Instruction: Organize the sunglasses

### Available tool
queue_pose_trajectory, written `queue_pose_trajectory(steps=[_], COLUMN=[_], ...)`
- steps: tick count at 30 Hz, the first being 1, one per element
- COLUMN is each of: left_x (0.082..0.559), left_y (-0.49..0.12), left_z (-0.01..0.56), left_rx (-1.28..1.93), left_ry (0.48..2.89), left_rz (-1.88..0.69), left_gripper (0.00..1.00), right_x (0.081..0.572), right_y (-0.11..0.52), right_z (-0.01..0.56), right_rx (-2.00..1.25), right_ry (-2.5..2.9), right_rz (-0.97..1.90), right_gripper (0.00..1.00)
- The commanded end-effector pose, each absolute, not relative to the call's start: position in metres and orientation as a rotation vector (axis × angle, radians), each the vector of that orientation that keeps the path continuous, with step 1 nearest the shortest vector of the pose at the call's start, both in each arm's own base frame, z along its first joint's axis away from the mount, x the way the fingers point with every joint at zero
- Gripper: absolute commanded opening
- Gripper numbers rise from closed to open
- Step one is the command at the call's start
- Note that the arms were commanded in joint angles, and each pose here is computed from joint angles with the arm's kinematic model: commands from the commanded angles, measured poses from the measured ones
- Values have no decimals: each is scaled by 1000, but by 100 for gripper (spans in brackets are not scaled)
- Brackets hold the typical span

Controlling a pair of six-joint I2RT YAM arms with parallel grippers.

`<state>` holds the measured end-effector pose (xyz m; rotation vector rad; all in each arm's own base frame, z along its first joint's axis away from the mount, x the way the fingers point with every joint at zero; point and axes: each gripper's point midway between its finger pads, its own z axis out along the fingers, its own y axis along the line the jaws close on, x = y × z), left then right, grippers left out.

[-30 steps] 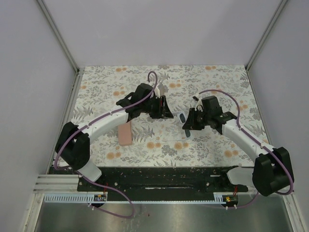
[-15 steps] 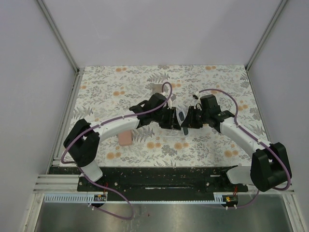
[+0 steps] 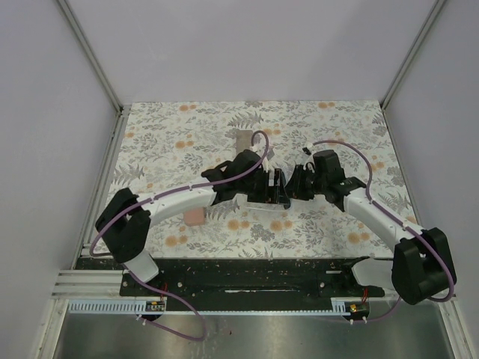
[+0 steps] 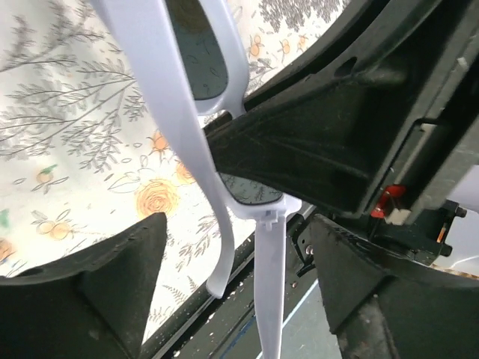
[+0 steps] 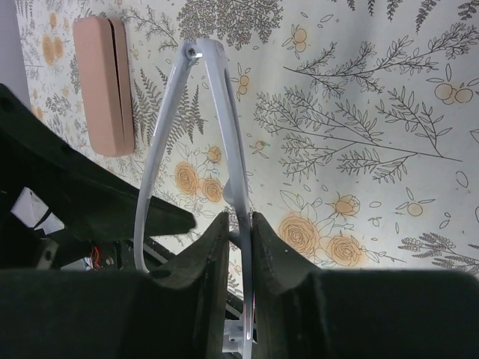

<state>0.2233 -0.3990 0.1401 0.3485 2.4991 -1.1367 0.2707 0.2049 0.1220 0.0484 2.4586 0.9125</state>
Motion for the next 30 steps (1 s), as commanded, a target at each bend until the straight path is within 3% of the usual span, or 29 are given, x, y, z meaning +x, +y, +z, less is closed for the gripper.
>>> queue_pose_trajectory(steps=[1,10,15,23,30], left_x=[248,247,243,231,239], left_y=[-373,-318,-285,-300,-310], left_z=[196,237,243,210,206], left_rx=[271,40,-226,-541,-900], left_ry=[2348,2195,2090,2147,2193], left_rz=[-1028,-1072,-1046,-1149,-1027], left_gripper=[84,86,81,80,84], right_x=[271,285,298,315,324], right_y=[208,178,166,156,135], right_z=[143,145,155,182,196], right_rx=[25,262,432,476,403], right_ry=[2362,2327,2258,2134,2008], right_rz=[945,748,696,659,530], right_gripper=[11,8,6,3,1])
